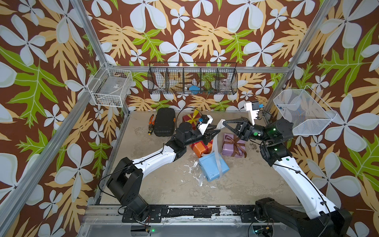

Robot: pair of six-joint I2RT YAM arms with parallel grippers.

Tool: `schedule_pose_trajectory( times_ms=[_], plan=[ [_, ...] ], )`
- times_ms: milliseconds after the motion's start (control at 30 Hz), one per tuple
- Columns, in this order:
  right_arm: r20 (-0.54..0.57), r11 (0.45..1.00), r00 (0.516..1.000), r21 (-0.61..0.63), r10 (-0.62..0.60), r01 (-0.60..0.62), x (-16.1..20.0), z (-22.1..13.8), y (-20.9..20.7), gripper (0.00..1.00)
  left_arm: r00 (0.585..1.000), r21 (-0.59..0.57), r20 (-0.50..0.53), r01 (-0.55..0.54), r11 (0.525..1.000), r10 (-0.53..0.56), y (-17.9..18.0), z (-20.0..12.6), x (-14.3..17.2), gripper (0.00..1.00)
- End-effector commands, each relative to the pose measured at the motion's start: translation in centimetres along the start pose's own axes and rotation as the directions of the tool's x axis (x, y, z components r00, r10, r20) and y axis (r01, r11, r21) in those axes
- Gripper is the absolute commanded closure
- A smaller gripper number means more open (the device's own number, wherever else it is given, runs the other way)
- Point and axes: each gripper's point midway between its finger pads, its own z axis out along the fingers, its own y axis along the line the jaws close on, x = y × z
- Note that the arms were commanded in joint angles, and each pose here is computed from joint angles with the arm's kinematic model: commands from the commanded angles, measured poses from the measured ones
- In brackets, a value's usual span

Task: Untie the ribbon bows on the gift boxes
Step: Pull the ribbon from the gift box.

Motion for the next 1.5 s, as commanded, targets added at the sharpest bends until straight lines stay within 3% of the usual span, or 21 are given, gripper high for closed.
schedule_pose_trajectory(
  times_ms=[0,167,300,333,400,433,467,533,600,700,867,1033,1267,1467],
  plan=[
    [0.011,0.999,0.999,0.017,-0.043,0.042,-0.4,0.0,-0.2,1.00,1.000,0.050,0.002,0.008,0.999,-0.008,-0.9,-0.3,-0.2,1.00],
    [0.014,0.997,0.999,0.065,-0.042,0.041,-0.3,0.0,-1.8,1.00,0.999,0.084,-0.007,0.052,0.995,-0.051,-2.0,-1.3,-0.1,1.00],
    [0.018,0.972,0.999,0.232,-0.035,0.030,0.6,-0.6,-5.7,1.00,0.989,0.026,-0.019,0.146,0.989,-0.145,-1.6,-2.2,-0.6,1.00],
    [0.018,0.964,1.000,0.265,-0.023,0.018,1.1,-0.7,-6.6,0.90,0.985,0.008,-0.018,0.173,0.985,-0.172,-1.5,-2.5,-0.7,1.00],
    [0.006,0.936,1.000,0.351,0.012,-0.013,2.3,-1.2,-9.0,0.46,0.975,-0.014,-0.024,0.222,0.975,-0.222,-1.4,-3.2,-0.6,1.00],
    [0.000,0.915,1.000,0.403,0.029,-0.027,2.8,-1.6,-10.3,0.08,0.970,-0.010,-0.025,0.243,0.970,-0.243,-1.7,-3.5,-0.6,1.00],
    [-0.007,0.881,0.999,0.471,0.045,-0.037,3.4,-2.1,-11.8,0.00,0.962,-0.008,-0.028,0.273,0.962,-0.273,-1.9,-3.8,-0.5,1.00],
    [-0.035,0.793,0.997,0.609,0.064,-0.029,4.5,-3.6,-14.7,0.00,0.944,-0.027,-0.057,0.322,0.946,-0.324,-2.0,-4.2,0.1,1.00],
    [-0.068,0.662,0.996,0.750,0.061,0.011,5.3,-6.0,-17.4,0.00,0.917,-0.098,-0.104,0.375,0.922,-0.384,-1.3,-4.6,1.1,1.00],
    [-0.106,0.561,0.993,0.826,0.058,0.055,6.9,-8.4,-18.7,0.00,0.890,-0.197,-0.140,0.405,0.893,-0.434,-0.1,-5.4,2.0,1.00],
    [-0.129,0.554,0.982,0.832,0.136,0.033,12.1,-9.9,-19.5,0.00,0.877,-0.197,-0.049,0.461,0.865,-0.479,0.3,-7.4,-1.6,1.00],
    [-0.150,0.576,0.967,0.818,0.208,0.003,16.9,-10.7,-20.0,0.00,0.857,-0.078,-0.010,0.513,0.855,-0.515,-1.5,-7.1,-4.9,1.00],
    [-0.141,0.659,0.957,0.749,0.255,-0.065,20.1,-10.1,-18.7,0.00,0.853,-0.065,-0.049,0.517,0.854,-0.520,-0.1,-3.6,-4.4,1.00],
    [-0.197,0.728,0.949,0.684,0.246,-0.047,22.8,-8.7,-16.9,0.00,0.865,-0.046,-0.057,0.497,0.867,-0.499,0.5,-1.9,-5.4,1.00]
  ],
)
